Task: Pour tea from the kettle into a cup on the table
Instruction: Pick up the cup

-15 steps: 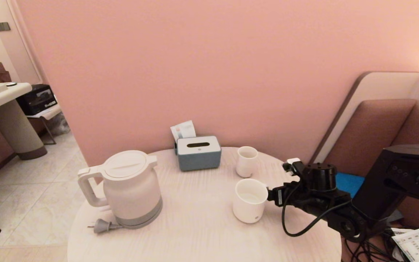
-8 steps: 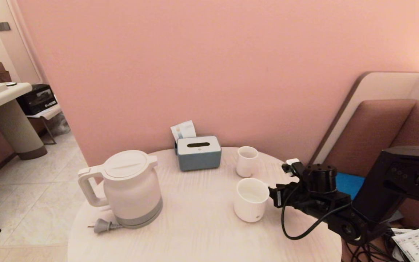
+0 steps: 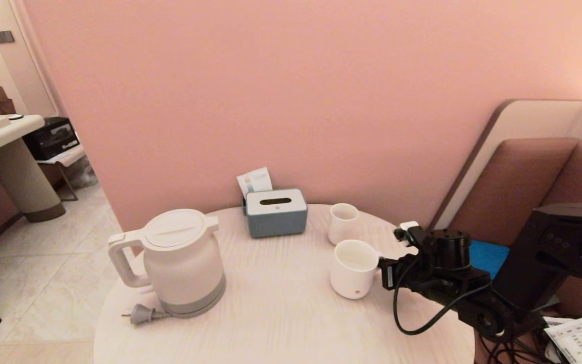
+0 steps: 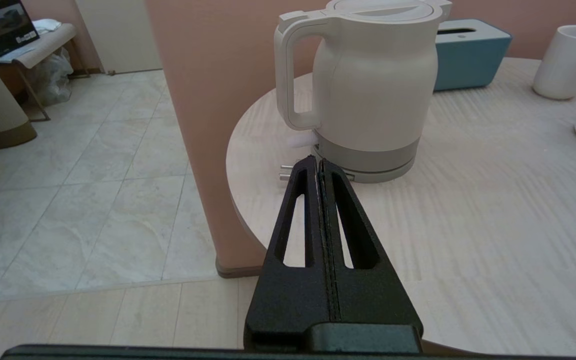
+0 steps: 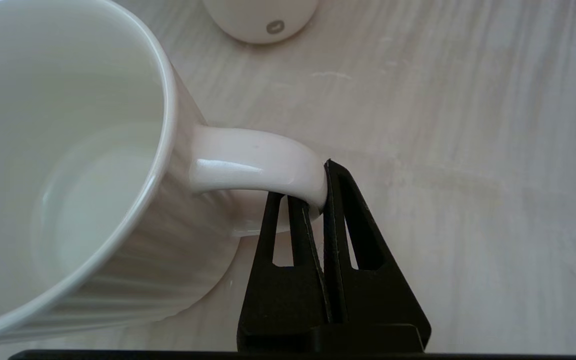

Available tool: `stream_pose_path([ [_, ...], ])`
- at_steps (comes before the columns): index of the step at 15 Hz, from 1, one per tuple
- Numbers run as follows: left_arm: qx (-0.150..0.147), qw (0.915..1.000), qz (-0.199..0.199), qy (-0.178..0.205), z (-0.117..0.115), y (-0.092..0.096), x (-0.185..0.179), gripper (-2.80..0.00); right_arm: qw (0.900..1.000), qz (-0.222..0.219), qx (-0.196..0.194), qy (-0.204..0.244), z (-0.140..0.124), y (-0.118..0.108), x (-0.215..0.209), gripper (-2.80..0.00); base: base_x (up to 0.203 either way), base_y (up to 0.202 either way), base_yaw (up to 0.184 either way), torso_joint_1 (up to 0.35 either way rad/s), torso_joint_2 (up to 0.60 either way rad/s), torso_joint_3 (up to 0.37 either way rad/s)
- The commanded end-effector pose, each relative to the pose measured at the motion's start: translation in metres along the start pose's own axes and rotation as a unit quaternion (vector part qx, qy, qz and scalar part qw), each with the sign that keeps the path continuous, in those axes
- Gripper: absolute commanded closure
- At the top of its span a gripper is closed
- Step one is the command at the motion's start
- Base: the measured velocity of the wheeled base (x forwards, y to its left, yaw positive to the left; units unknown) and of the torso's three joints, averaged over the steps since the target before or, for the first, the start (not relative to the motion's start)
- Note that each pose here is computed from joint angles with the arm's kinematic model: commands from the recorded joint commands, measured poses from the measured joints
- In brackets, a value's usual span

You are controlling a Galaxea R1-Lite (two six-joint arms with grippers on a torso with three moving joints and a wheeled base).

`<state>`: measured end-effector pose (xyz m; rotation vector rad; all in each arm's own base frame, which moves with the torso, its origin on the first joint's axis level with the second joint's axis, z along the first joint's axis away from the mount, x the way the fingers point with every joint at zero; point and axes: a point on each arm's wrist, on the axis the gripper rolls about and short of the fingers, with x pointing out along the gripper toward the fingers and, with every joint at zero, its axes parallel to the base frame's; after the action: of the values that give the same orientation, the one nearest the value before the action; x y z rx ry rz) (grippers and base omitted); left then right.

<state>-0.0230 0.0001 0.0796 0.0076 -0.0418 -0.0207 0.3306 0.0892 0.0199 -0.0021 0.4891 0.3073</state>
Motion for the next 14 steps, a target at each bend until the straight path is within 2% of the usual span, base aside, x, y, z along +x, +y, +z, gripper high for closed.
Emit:
stream_pose_path([
  [1,0.000,1.0000,0.000,0.000,0.000,0.000,0.000,0.00,1.000,0.000,0.000,-0.005,0.002,0.000,-0.006,0.00,0.000,0.000,0.000,0.000,0.00,0.000],
  [6,0.000,1.0000,0.000,0.000,0.000,0.000,0.000,0.00,0.999,-0.007,0.007,-0.034,0.019,-0.004,-0.027,0.00,0.000,0.000,0.000,0.000,0.00,0.000],
  [12,0.000,1.0000,0.000,0.000,0.000,0.000,0.000,0.00,0.995,-0.063,0.031,-0.068,0.038,-0.035,-0.034,0.00,0.000,0.000,0.000,0.000,0.00,0.000],
  [14,0.000,1.0000,0.000,0.000,0.000,0.000,0.000,0.00,0.994,-0.076,0.035,-0.066,0.042,-0.043,-0.034,0.00,0.000,0.000,0.000,0.000,0.00,0.000],
])
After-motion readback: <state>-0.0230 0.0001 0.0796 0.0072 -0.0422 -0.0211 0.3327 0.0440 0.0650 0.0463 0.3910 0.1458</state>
